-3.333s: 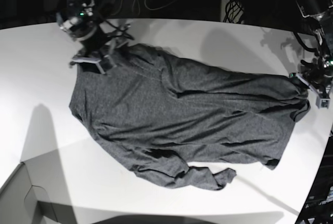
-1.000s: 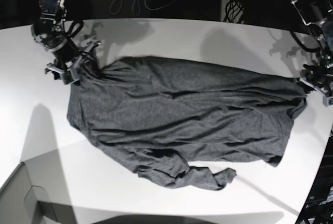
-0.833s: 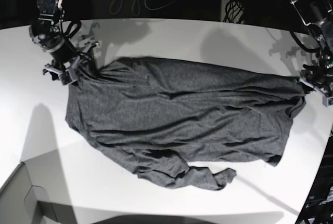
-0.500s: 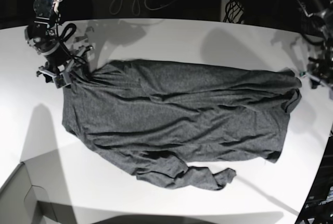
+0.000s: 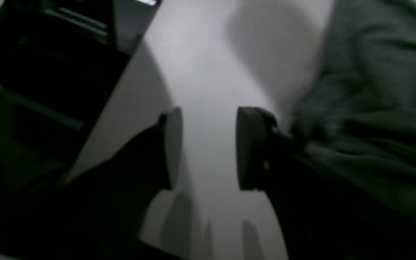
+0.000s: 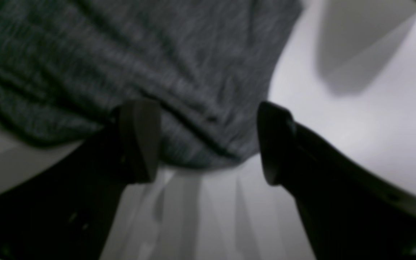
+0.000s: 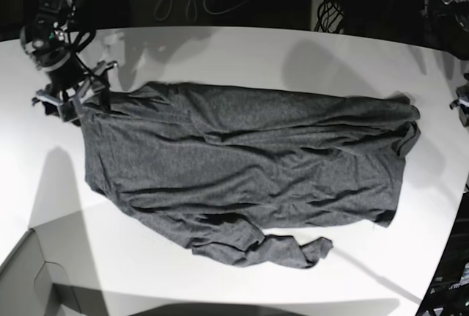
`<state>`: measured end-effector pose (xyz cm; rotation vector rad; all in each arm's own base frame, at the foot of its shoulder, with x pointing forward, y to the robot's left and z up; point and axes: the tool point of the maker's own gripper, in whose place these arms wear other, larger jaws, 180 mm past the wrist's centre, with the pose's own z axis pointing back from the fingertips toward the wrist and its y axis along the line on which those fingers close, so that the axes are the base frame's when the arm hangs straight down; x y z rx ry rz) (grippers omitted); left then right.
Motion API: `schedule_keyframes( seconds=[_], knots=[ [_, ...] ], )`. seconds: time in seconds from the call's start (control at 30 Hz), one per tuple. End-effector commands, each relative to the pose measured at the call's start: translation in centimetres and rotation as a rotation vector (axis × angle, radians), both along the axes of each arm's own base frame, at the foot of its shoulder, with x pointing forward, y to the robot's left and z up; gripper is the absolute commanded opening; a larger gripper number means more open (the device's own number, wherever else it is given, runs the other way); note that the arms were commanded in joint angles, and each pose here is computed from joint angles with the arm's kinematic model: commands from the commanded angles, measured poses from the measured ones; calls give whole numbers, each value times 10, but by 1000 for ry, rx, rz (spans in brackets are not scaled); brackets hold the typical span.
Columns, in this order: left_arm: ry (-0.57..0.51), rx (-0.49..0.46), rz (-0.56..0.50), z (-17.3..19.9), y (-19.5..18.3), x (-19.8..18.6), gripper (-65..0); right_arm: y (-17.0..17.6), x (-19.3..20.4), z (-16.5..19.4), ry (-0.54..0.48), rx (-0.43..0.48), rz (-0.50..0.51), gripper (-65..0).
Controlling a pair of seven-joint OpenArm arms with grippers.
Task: Layout the t-shirt on the table in an organized manner, then fold the t-shirt properly
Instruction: 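Pull the shirt edge with the right gripper away from the left gripper, then grasp the shirt's edge corners with both grippers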
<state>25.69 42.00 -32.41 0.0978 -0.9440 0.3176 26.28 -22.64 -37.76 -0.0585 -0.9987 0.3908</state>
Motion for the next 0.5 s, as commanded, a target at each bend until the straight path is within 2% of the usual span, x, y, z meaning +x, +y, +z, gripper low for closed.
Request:
schedule_keyframes(
  seconds=[0.0,0.1,0.2,0.27,0.37,0.47],
  knots=[
    [-51,-13,-10,11,-6,5,-389,-1,2,12,-43,0,6,-227],
    [-62,-104,-19,-6,-41,5,-282,2,-6,8,-28,9,3,-227],
    [-22,-110,-3,-26,-65,-2,-158,6,-14,1,-8,21,-1,-227],
    [25,-96,11,-39,-74,-8,-104,6,-18,0,0,20,-1,-227],
    [70,-85,23,-51,-79,-12,-73,6,-23,-3,11,20,0,-227],
    [47,-87,21,-46,-79,-4,-74,6,-28,-6,24,20,0,-227]
  ],
)
